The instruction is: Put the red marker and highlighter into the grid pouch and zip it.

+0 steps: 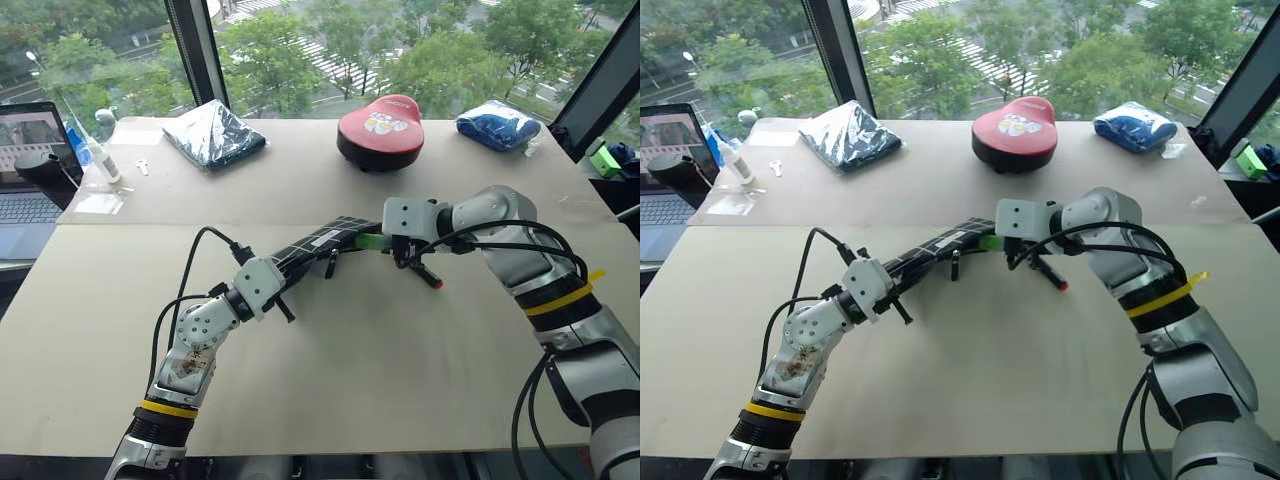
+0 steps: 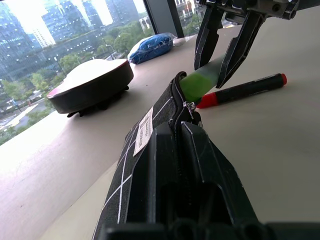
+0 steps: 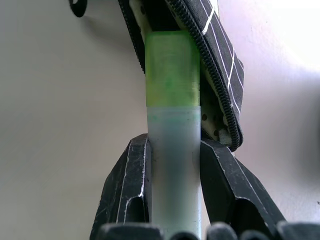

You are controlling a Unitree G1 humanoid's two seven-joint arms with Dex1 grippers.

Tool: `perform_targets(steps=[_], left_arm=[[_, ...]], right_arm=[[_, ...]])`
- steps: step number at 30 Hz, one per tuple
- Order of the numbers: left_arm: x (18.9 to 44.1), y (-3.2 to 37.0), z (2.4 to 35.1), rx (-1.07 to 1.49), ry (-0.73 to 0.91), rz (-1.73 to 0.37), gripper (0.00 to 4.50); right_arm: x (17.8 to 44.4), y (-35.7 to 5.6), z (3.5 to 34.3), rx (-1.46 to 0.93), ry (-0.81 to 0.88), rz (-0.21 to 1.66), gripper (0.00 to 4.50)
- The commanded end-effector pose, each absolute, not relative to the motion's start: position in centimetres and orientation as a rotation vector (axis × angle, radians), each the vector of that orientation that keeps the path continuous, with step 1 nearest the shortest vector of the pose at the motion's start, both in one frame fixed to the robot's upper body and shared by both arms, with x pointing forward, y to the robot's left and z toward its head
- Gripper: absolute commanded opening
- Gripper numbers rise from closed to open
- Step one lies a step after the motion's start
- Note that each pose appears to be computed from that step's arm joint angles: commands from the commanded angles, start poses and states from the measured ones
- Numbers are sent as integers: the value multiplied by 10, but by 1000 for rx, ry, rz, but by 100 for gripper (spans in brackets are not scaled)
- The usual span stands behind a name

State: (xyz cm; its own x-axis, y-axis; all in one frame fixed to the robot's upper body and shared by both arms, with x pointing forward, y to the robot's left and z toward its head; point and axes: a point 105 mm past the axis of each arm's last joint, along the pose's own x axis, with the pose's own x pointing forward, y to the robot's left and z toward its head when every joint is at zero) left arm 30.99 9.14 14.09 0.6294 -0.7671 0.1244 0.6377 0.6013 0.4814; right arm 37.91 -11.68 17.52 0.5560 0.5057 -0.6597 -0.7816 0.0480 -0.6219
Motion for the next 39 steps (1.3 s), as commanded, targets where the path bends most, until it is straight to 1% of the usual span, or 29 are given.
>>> perform_targets(steps=[1,4,5,7,8,9,11,12,14,16,20,24,26,29,33,35,39], left_arm=[[303,87,154,440,-406,-851,0],[304,87,154,439,-407,-852,0],[304,87,155,438,-408,-851,0],[304,87,156,437,-408,-851,0],[304,87,156,437,-409,-851,0],[304,87,156,437,-409,-851,0],[305,87,157,437,-408,-852,0],[305,88,157,436,-408,-852,0],[305,88,157,437,-407,-855,0],[306,88,158,439,-408,-856,0],[307,89,160,438,-413,-853,0],[308,89,163,422,-422,-851,0],[308,89,166,402,-429,-845,0],[307,89,171,354,-445,-852,0],[300,89,179,220,-461,-897,0],[298,91,178,204,-449,-924,0],[301,112,174,172,-409,-946,0]], right_arm=[[379,-96,191,-1232,179,997,99],[367,-65,186,-1230,60,1040,99],[360,-54,186,-1229,-16,1072,99],[355,-47,182,-1220,-57,1073,99],[351,-43,180,-1226,-109,1077,99],[351,-44,175,-1240,-113,1066,99],[351,-45,168,-1329,-209,1046,99],[354,-48,163,-1359,-220,1034,99],[357,-49,158,-1333,-246,1022,99],[360,-47,160,-1340,-317,997,99],[369,-50,165,-1346,-368,951,99],[369,-55,164,-1418,-480,944,99],[371,-64,154,-1439,-467,951,99],[376,-77,148,-1438,-440,938,99],[379,-86,155,-1380,-454,905,99],[378,-90,158,-1358,-469,898,99],[370,-109,161,-1396,-513,877,99]])
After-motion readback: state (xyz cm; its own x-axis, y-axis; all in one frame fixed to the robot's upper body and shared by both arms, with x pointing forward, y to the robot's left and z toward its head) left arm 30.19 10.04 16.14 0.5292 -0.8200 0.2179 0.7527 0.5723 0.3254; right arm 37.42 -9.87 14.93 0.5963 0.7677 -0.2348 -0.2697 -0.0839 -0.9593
